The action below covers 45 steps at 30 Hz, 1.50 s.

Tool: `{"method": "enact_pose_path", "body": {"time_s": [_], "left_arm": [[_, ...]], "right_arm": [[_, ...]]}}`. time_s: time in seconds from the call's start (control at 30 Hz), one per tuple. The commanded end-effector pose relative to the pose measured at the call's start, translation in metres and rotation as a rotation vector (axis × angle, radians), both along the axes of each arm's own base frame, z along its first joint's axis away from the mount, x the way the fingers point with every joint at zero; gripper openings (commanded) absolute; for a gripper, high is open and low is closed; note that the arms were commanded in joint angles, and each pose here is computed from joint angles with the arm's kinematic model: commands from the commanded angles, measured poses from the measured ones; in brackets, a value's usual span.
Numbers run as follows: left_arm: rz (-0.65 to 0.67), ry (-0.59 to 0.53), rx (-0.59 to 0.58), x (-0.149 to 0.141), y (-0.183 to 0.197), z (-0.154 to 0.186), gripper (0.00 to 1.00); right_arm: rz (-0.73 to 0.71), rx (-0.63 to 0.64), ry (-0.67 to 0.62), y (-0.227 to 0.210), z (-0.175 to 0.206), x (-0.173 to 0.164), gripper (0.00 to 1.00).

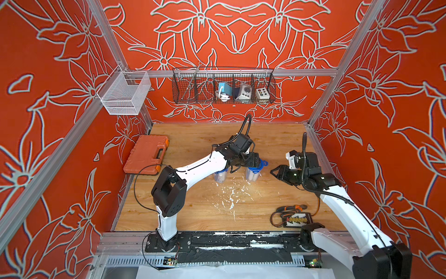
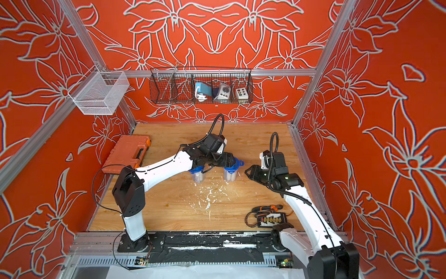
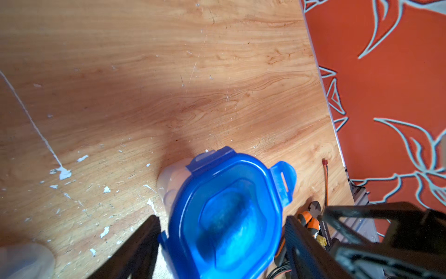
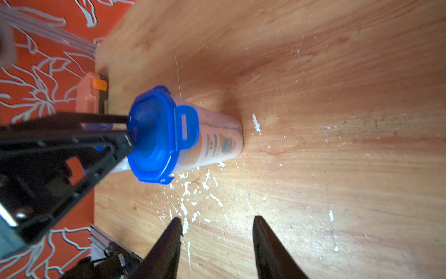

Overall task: Take out toiletry kits
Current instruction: Adjust the container at the center of the board.

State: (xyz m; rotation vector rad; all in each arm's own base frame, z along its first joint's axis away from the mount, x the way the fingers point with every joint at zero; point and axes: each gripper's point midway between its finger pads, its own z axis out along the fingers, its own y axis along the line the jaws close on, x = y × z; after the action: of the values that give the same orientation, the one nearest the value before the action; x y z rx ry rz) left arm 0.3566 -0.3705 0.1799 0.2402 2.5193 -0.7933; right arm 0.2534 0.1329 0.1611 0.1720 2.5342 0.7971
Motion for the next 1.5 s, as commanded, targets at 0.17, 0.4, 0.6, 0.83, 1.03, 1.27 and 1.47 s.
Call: {"method": "enact_pose_path", "body": {"time_s": [0.17,0.4,0.6,0.83,1.03,1.27,1.47], "left_arm": [[-0.013,0.009,0.11,-0.002,0.019,-0.022,0.71],[-0.035,0.032,0.11,-0.008,0.021,-0.034,0.68],[-0.068,0.054,0.051,-0.022,0.012,-0.03,0.66],[-0.09,0.069,0.032,-0.034,0.004,-0.033,0.64],[-0.136,0.08,-0.021,-0.043,-0.013,-0.027,0.63],[-0.177,0.076,-0.03,-0.055,-0.017,-0.022,0.65],[-0.062,0.0,0.024,-0.046,0.018,-0.006,0.79]], "right_arm": [[0.024,-0.188,0.025,0.0,-0.015,0.02,0.52],[0.029,-0.168,0.013,0.01,-0.009,0.042,0.52],[0.026,-0.177,0.007,0.015,-0.003,0.06,0.54],[0.044,-0.193,0.018,0.021,-0.002,0.077,0.54],[0.079,-0.194,0.018,0.028,0.0,0.088,0.54],[0.078,-0.278,0.039,0.013,-0.001,0.083,0.57],[0.118,-0.292,0.049,0.006,0.001,0.083,0.58]]}}
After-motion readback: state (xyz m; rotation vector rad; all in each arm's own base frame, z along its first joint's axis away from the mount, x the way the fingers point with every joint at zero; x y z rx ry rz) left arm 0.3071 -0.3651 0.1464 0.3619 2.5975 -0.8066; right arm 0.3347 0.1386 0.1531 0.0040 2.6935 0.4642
